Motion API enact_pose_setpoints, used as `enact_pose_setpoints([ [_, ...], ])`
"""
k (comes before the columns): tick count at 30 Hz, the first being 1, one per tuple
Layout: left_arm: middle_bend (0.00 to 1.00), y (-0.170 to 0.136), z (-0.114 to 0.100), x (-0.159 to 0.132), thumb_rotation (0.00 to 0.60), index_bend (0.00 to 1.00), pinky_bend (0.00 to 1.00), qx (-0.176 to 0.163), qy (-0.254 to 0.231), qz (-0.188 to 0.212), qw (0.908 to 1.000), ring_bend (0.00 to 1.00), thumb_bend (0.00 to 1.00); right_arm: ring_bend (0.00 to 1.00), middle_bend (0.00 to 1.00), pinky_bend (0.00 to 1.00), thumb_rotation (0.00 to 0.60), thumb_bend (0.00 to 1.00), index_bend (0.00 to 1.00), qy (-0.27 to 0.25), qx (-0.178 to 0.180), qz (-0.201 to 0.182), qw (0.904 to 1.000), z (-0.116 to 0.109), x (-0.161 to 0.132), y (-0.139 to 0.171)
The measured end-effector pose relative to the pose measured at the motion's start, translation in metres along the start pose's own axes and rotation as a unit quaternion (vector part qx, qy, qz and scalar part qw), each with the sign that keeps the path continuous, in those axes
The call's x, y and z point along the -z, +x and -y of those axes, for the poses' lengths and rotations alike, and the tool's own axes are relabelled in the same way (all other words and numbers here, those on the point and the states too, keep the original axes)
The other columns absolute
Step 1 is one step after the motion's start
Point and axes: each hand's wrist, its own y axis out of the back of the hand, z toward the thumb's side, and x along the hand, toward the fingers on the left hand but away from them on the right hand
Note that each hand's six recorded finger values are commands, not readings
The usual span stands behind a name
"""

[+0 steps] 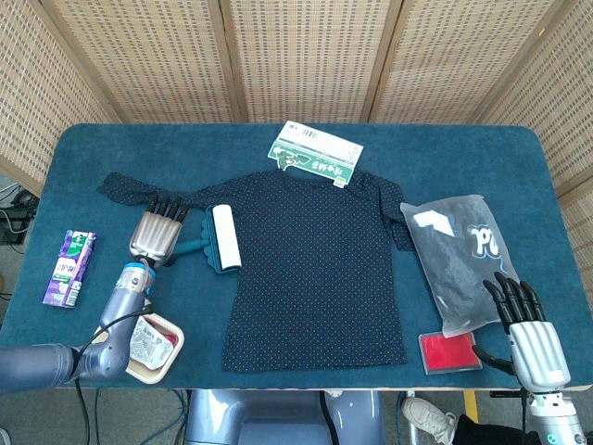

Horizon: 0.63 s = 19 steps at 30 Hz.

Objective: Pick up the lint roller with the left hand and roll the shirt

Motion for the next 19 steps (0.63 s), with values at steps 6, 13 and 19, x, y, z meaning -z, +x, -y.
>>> enact_pose_setpoints([
  [6,0.0,-0.043,-0.008,0.015,0.6,0.0,0.0,-0.114,-0.067,0.005,0.9912,0.0,0.26,0.0,0.0,0.0,0.6,0.11,0.0,0.005,0.008,0.01,0.9999,-0.004,0.006,-0.002],
  [13,0.0,-0.126,0.029,0.044,0.6,0.0,0.0,-0.168,-0.116,-0.04,0.9781,0.0,0.25,0.0,0.0,0.0,0.6,0.11,0.0,0.005,0.017,0.01,0.9998,-0.008,0.005,-0.002],
  [19,0.0,-0.176,0.061,0.058,0.6,0.0,0.0,-0.149,-0.158,-0.069,0.9736,0.0,0.24,0.0,0.0,0.0,0.6,0.11,0.0,0.006,0.019,0.007,0.9998,-0.009,0.002,0.0],
])
